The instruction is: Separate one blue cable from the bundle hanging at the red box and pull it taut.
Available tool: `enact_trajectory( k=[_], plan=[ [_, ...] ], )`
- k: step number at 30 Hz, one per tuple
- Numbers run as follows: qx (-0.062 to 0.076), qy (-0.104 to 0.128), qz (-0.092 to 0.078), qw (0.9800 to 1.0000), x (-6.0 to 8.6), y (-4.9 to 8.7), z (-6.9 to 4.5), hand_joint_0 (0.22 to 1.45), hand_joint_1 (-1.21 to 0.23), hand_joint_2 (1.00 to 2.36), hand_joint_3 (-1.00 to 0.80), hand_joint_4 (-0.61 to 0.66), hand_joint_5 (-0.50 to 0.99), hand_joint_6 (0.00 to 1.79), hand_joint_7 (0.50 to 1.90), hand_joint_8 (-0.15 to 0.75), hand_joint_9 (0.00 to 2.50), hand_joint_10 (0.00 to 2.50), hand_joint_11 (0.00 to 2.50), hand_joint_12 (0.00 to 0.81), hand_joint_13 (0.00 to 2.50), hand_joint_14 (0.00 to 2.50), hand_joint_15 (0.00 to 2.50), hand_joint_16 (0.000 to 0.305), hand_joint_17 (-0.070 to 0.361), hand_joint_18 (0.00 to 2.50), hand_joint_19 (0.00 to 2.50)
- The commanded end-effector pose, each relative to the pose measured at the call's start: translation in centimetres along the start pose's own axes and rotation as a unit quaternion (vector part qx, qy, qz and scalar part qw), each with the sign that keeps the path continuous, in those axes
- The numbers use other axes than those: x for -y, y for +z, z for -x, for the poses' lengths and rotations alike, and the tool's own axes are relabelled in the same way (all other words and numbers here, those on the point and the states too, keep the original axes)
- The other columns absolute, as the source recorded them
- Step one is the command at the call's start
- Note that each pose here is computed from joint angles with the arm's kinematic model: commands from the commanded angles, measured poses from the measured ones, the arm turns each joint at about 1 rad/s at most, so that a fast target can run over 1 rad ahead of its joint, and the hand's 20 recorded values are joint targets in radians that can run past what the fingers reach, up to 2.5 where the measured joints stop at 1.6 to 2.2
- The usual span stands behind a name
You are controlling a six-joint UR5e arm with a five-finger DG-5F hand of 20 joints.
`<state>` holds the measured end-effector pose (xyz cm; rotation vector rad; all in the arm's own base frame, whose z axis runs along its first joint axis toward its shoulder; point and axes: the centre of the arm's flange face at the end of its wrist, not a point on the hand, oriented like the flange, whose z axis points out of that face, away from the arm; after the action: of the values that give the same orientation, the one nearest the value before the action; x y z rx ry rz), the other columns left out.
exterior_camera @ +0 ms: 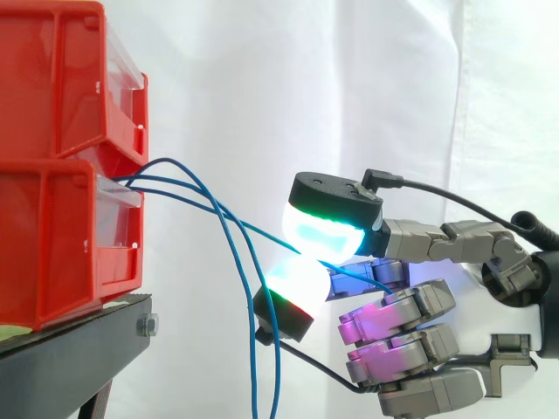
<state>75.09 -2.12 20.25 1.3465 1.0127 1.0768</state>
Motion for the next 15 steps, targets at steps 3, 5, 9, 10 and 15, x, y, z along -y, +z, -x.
enact_trajectory(
  k=[3, 5, 9, 10, 15],
  plan=[
    [0.000, 0.000, 0.000, 1.0000, 0.00, 0.00, 0.02, 0.68, -0.74, 1.02, -0.12, 0.09, -0.14, 0.93, 1.18, 0.362, 1.04, 2.06, 1.32, 0.394, 0.95, 2.43, 1.51, 0.037, 0.083, 1.51, 2.17],
    [-0.001, 0.000, 0.000, 1.0000, 0.01, -0.02, -0.09, 0.68, -0.74, 1.02, -0.13, 0.09, -0.14, 0.93, 1.17, 0.360, 1.04, 2.06, 1.32, 0.393, 0.94, 2.45, 1.50, 0.036, 0.082, 1.51, 2.18],
    [0.000, 0.000, 0.000, 1.0000, 0.00, 0.00, 0.02, 0.68, -0.74, 1.02, -0.12, 0.09, -0.14, 0.93, 1.17, 0.356, 1.04, 2.07, 1.30, 0.388, 0.94, 2.47, 1.47, 0.037, 0.084, 1.51, 2.18],
    [0.000, 0.000, 0.000, 1.0000, 0.00, 0.00, 0.02, 0.68, -0.74, 1.02, -0.12, 0.09, -0.14, 0.93, 1.17, 0.353, 1.04, 2.08, 1.28, 0.387, 0.94, 2.48, 1.46, 0.037, 0.082, 1.51, 2.19],
    [0.000, 0.000, 0.000, 1.0000, 0.00, 0.00, 0.02, 0.67, -0.74, 1.02, -0.10, 0.09, -0.14, 0.93, 1.18, 0.358, 1.06, 2.13, 1.28, 0.389, 0.95, 2.50, 1.44, 0.037, 0.083, 1.52, 2.20]
  ],
)
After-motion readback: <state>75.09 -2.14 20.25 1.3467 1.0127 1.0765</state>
